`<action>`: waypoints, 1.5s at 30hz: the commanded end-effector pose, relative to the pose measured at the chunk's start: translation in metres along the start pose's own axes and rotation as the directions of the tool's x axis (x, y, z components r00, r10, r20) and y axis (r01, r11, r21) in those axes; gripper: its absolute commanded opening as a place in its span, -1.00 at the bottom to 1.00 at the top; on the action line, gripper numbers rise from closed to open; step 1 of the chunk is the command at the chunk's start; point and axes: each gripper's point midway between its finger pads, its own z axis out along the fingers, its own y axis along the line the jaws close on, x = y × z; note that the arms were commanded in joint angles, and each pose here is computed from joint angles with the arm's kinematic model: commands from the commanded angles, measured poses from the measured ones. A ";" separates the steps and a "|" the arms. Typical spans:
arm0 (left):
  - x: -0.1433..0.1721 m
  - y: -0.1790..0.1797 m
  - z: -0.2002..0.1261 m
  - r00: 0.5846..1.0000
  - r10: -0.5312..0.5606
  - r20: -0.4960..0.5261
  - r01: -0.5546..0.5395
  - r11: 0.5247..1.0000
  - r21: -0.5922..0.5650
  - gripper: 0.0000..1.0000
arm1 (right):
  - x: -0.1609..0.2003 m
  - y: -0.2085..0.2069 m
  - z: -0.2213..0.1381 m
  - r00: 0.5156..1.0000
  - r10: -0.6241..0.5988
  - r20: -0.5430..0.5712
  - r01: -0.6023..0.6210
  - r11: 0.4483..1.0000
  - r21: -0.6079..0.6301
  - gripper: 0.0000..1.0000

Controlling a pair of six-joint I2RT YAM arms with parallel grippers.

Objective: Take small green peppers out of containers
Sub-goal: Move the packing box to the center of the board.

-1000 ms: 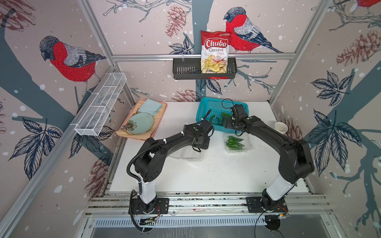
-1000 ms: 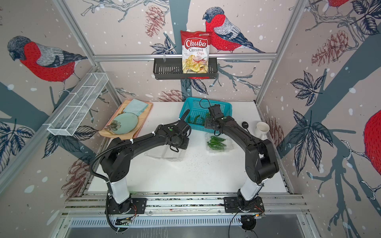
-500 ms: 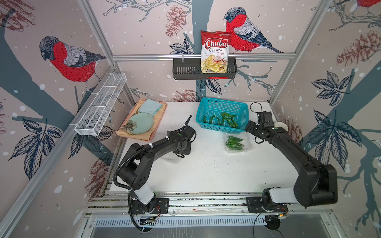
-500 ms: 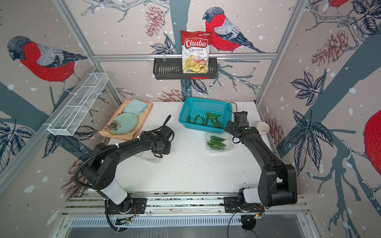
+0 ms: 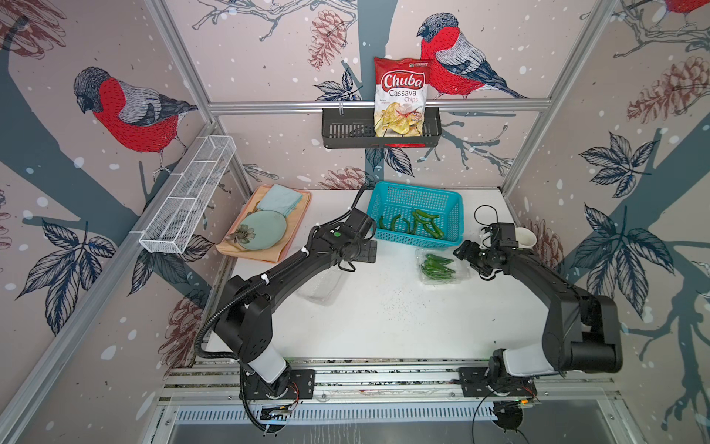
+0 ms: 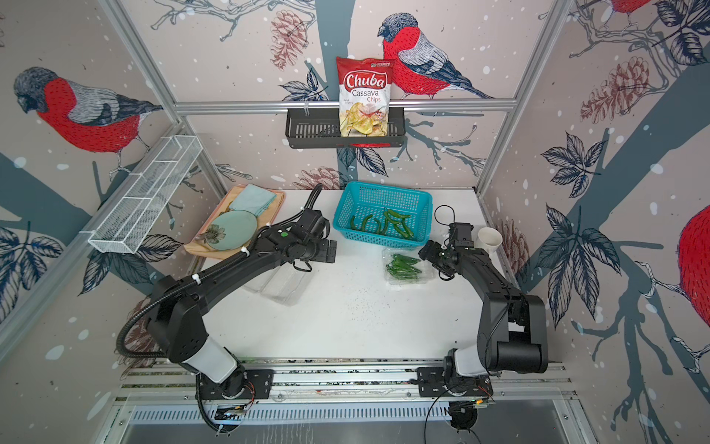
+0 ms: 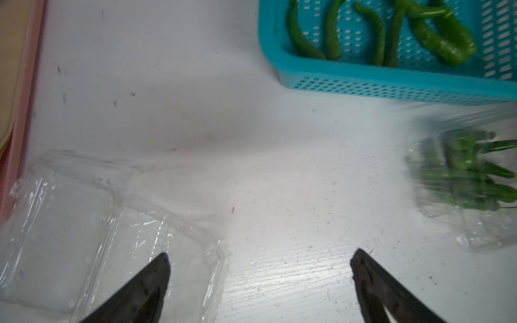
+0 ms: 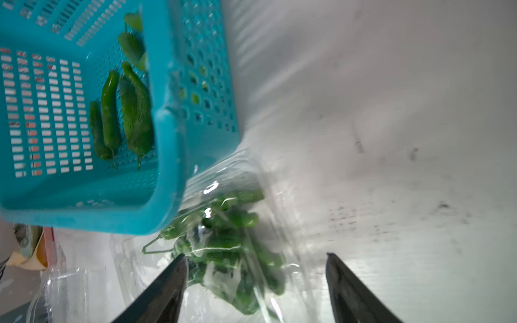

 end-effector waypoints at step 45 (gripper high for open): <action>-0.071 -0.138 0.071 0.977 0.212 0.020 -0.208 0.930 0.304 0.92 | 0.056 0.059 -0.027 0.974 -0.228 0.003 0.226 0.962 -0.154 0.45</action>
